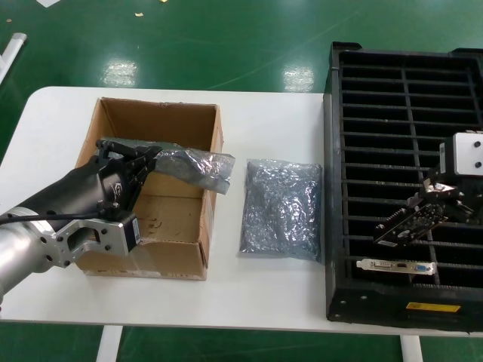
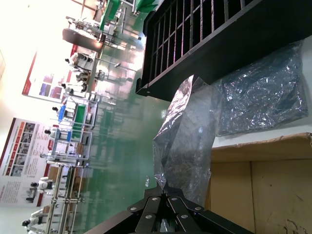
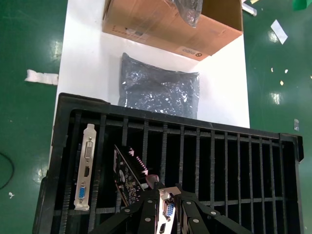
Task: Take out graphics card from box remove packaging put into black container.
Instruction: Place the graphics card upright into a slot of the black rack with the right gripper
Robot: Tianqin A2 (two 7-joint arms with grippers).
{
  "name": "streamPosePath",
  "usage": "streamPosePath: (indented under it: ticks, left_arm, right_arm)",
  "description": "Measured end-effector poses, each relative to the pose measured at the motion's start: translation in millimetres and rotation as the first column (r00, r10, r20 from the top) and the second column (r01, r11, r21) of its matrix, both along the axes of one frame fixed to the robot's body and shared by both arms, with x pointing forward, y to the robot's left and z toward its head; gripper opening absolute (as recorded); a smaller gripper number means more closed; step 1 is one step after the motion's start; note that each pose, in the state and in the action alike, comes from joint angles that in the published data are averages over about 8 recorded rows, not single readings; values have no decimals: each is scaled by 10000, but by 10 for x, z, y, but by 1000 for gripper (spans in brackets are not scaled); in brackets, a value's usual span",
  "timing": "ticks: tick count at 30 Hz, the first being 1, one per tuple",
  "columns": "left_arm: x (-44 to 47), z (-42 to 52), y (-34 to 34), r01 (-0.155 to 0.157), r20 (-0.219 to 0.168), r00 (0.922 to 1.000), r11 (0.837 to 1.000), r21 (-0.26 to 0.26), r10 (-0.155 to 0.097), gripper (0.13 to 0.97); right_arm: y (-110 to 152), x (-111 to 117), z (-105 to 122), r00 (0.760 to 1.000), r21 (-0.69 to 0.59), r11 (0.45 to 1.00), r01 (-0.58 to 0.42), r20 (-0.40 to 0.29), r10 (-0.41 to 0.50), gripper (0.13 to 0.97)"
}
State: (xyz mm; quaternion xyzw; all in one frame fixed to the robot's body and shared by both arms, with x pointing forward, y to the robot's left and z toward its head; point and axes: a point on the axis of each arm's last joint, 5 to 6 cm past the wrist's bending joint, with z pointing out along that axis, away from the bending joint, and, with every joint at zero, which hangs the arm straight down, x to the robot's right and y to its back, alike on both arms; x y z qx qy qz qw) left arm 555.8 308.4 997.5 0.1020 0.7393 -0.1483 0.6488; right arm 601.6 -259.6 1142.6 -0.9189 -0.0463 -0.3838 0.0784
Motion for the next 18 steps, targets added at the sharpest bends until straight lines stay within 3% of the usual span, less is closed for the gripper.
streamPosePath:
  ticks: [18]
  left_arm:
    - [0,0,0,0,0,10000,10000,0,0,138]
  right_arm:
    - [25,-9,36,9999,186,9998,93,133,-96,183]
